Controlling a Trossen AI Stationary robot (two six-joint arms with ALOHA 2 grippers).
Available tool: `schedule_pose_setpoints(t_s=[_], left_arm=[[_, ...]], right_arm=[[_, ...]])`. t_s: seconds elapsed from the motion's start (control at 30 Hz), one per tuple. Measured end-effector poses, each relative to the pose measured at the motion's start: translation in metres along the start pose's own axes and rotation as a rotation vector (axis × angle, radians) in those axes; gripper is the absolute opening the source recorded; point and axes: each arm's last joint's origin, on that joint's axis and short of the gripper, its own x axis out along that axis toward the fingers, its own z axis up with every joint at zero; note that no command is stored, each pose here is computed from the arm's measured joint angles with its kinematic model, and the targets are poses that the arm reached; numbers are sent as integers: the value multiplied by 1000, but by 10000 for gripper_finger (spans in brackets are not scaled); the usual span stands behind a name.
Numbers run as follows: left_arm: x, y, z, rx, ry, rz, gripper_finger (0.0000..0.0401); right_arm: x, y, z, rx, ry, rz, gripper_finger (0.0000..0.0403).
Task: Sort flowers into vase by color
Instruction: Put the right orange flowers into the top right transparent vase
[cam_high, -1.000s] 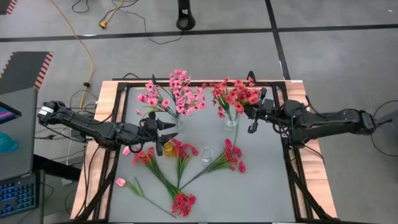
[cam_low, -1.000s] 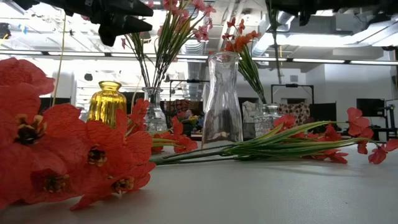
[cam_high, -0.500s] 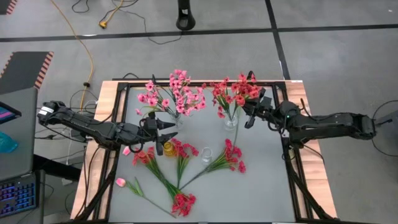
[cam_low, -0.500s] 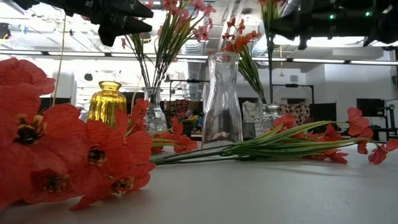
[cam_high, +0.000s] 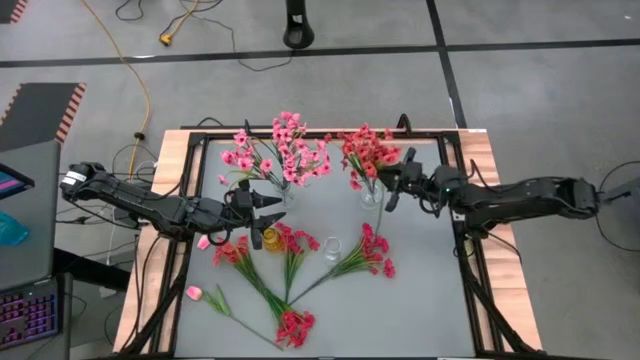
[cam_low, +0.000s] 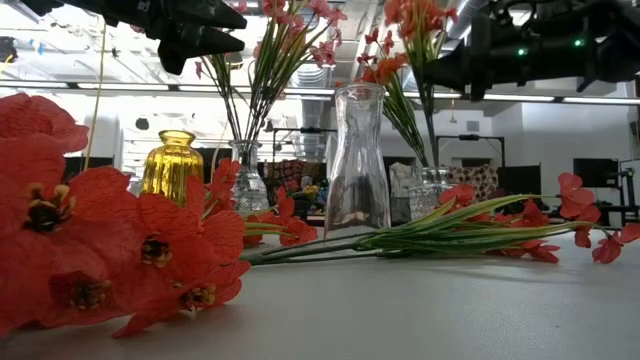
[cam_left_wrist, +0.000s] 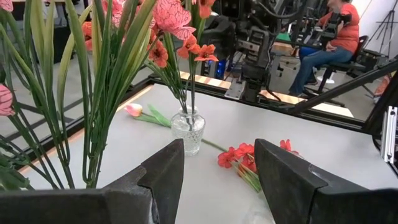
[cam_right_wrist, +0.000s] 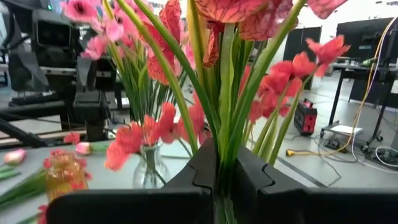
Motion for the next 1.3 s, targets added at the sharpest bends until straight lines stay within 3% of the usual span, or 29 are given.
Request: schedule_pose_setpoints(t_s=[0.4,0.6,0.93,1.07,1.3], left_arm=[[0,0,0,0,0,0,183],[0,0,0,0,0,0,183],[0,0,0,0,0,0,183],[0,0,0,0,0,0,183],[0,0,0,0,0,0,183]], right_arm=[[-1,0,2,-2,-4,-5,61],[-2,-2,2,-4,6,-61,112],[-4,-2,-16,11,182,-61,234],[-6,-2,-20,-10,270,-59,249],[-12,-5,-3,-58,440,-80,250]])
